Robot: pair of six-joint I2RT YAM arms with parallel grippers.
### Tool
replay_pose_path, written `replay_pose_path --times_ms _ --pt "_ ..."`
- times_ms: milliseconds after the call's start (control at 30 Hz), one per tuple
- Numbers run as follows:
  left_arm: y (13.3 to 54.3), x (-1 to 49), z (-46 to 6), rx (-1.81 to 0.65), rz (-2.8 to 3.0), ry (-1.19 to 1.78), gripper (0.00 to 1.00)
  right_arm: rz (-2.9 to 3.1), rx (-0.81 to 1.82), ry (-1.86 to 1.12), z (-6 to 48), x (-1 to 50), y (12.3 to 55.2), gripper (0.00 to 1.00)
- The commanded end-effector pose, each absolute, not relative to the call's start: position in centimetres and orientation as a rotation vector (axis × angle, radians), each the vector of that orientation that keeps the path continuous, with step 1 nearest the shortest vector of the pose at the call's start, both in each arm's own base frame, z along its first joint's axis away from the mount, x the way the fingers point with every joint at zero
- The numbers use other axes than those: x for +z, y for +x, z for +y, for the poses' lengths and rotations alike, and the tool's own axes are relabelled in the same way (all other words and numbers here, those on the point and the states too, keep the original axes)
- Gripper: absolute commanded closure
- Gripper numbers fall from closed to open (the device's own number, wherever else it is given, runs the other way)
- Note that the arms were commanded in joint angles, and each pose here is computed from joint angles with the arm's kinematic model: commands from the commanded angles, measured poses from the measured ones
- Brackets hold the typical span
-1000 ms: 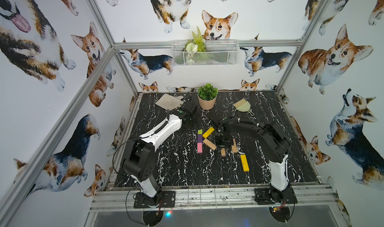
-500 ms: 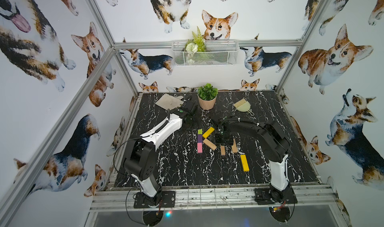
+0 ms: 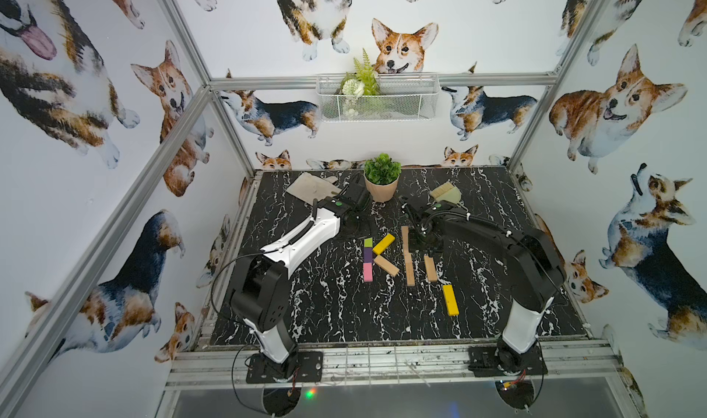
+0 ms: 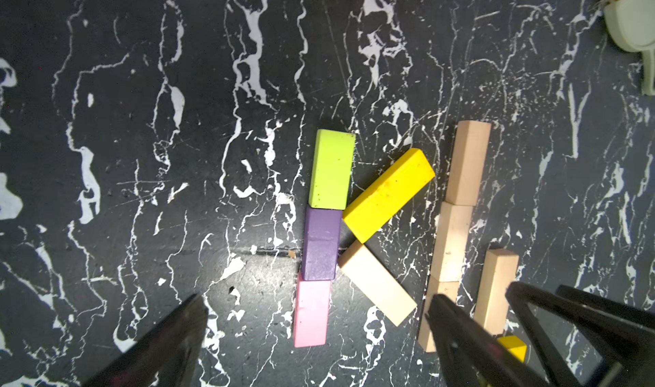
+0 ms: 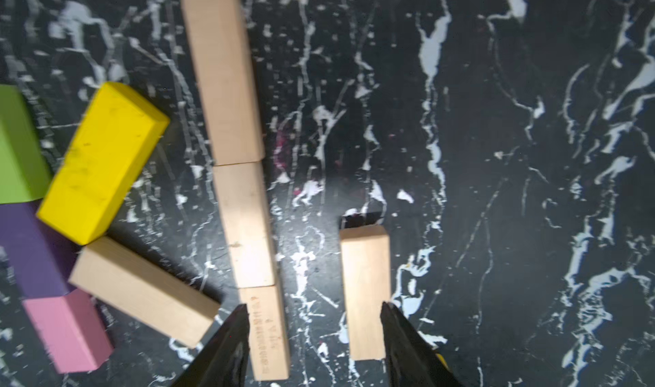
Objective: Assemble the letter k with building blocks
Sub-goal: Assemble the building block at the center of the board, then pick up the building block from the center of the board.
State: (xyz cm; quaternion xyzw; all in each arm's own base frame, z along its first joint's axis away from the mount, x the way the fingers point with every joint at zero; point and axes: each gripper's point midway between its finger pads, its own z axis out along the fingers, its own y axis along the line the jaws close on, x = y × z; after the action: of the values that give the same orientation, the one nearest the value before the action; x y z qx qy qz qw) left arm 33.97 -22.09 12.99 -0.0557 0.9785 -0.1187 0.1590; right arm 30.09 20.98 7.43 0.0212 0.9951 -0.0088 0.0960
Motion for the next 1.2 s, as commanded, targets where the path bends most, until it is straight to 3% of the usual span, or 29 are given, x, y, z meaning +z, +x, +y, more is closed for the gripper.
replay_pose_path --times_ms 0,633,733,867,1167 --pt "34.0 13.2 -22.9 -0.335 2.796 -0.096 0.00 2.968 -0.104 0.038 19.3 6.8 29.6 0.39" --pt "33.7 13.0 -22.9 -0.311 2.799 -0.106 0.00 3.114 -0.142 0.012 18.3 1.5 27.9 0.49" --pt "33.7 13.0 -22.9 -0.312 2.800 -0.108 0.00 3.128 -0.146 0.020 18.1 1.0 27.7 0.54" --pt "33.6 13.0 -22.8 -0.308 2.798 -0.107 0.00 3.127 -0.134 0.047 18.1 1.0 27.8 0.70" --pt "33.4 13.2 -22.6 -0.309 2.794 -0.115 0.00 3.119 0.047 0.296 18.3 1.6 28.6 0.81"
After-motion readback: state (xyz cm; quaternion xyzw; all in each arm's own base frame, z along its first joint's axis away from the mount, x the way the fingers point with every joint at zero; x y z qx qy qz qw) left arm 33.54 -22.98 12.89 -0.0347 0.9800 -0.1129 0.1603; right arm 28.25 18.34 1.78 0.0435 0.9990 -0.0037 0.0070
